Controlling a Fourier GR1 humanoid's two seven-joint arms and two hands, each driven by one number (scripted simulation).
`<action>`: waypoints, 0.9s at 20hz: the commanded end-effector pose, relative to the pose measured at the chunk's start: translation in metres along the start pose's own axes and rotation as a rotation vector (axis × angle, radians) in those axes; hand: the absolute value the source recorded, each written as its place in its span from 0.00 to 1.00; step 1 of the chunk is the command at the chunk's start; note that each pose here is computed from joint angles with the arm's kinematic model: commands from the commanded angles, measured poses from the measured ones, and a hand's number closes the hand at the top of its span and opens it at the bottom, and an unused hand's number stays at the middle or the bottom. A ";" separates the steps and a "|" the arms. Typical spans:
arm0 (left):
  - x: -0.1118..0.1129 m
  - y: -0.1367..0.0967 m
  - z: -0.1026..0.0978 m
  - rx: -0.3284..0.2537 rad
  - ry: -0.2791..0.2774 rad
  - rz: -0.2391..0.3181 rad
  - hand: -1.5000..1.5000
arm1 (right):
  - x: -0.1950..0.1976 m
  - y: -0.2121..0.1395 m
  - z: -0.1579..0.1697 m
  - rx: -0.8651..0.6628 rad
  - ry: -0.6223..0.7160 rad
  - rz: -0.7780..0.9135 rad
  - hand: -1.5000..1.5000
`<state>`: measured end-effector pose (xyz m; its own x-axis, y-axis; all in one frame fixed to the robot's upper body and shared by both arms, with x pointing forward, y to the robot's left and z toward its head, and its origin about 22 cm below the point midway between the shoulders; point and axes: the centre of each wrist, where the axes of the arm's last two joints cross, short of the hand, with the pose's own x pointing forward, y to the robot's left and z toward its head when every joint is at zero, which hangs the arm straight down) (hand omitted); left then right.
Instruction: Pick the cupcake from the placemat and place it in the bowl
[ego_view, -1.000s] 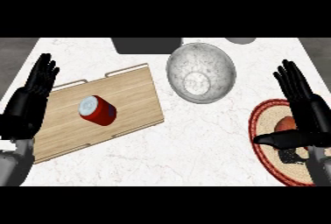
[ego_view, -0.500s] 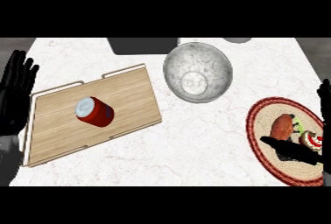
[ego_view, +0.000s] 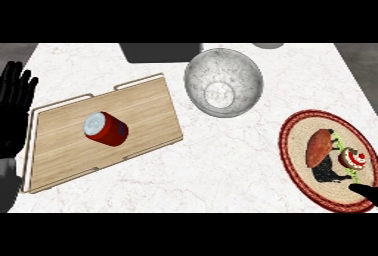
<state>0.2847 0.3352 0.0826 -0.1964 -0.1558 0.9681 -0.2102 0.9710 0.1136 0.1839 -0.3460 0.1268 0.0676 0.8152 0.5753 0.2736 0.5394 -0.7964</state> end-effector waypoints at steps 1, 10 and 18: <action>0.000 -0.011 0.004 -0.001 -0.020 -0.016 0.50 | 0.016 -0.034 0.001 0.169 0.120 0.186 0.00; -0.008 -0.014 -0.009 -0.004 0.004 -0.001 0.50 | 0.031 -0.054 0.007 0.475 0.244 0.321 0.00; -0.010 0.003 -0.001 -0.022 0.004 0.013 0.50 | 0.000 -0.049 0.002 0.481 0.298 0.311 0.00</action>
<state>0.2924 0.3314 0.0808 -0.2026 -0.1467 0.9682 -0.1893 0.9759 0.1083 0.1732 -0.3669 0.1852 0.3452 0.8930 0.2887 -0.2327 0.3794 -0.8955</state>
